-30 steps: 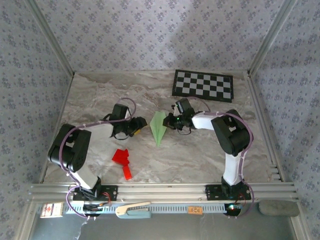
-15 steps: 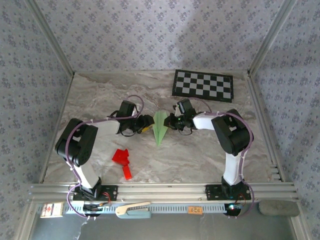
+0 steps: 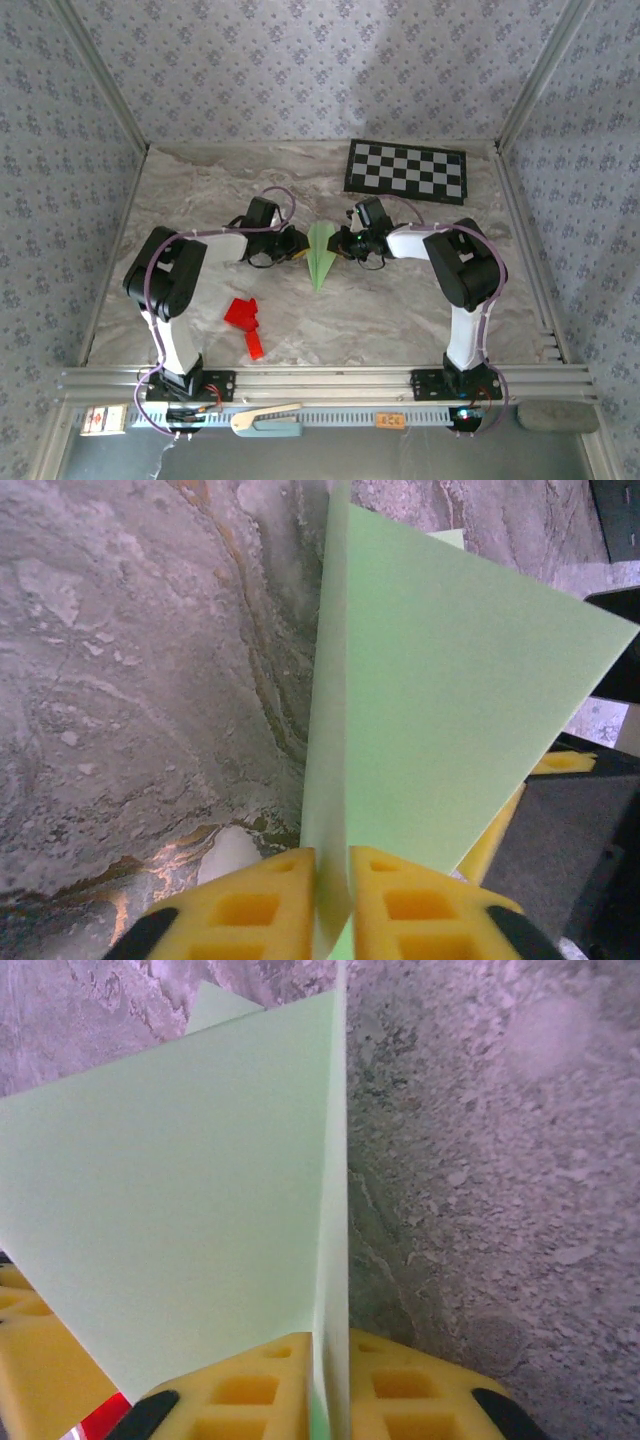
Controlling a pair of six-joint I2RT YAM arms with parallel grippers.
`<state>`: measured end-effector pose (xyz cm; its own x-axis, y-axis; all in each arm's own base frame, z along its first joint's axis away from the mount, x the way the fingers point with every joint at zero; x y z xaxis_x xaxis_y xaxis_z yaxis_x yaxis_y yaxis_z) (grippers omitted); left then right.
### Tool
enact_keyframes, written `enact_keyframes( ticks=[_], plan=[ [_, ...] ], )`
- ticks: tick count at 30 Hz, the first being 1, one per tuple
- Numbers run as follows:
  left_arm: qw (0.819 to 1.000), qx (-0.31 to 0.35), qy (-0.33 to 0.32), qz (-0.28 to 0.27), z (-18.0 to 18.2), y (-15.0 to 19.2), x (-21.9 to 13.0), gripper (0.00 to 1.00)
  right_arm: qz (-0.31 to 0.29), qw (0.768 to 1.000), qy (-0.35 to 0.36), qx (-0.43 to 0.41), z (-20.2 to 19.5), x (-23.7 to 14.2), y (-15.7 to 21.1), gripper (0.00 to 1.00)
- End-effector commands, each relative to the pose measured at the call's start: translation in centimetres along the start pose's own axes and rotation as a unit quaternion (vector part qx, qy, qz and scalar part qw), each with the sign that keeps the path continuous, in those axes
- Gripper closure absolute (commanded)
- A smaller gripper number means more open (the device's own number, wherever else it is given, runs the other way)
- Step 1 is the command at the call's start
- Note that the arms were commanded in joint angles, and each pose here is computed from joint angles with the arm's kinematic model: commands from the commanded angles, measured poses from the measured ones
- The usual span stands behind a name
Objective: Fold a paper plane with a square sheet of paper (pick it up from the middle)
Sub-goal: Move the paper plane to the top-center of the table.
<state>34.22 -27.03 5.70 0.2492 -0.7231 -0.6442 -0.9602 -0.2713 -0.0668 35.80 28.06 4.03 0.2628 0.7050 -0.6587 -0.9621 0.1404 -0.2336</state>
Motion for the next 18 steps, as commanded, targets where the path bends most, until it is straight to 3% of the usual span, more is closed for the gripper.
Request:
enact_keyframes(
  ticks=[1,3,10,14,18],
  plan=[
    [1.0,0.014,0.007,0.008,-0.8,0.1,0.2,0.9,0.015,1.0,-0.012,-0.001,0.1,-0.4,0.6,0.75],
    [1.0,0.014,0.004,0.005,-0.7,0.0,0.2,0.93,0.018,1.0,-0.015,-0.006,0.3,-0.6,0.7,0.7],
    [1.0,0.013,-0.015,-0.004,-0.3,-0.2,-0.1,0.98,0.02,1.0,-0.005,-0.009,-0.2,-1.4,1.1,0.71],
    [1.0,0.012,-0.027,-0.009,0.0,-0.3,-0.4,0.98,0.014,1.0,0.0,-0.001,-0.9,-1.7,1.1,0.78],
    [0.999,0.011,-0.035,-0.015,0.1,-0.3,-0.8,0.97,0.011,1.0,0.001,-0.001,-0.9,-1.7,1.0,0.92]
  ],
)
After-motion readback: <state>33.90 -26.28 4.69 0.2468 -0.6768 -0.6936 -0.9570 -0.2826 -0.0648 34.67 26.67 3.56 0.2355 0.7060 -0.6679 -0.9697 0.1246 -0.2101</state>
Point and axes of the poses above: each hand's point on the last joint's axis, 136 mm out from that joint toward the fingers, its own x axis out along the fingers, its own z axis along the line the jaws close on, y = z × x, the point moved 1 cm from there along -x, back along the fingers, and after that the axes turned 3 degrees about -x, right-handed, at the moved point
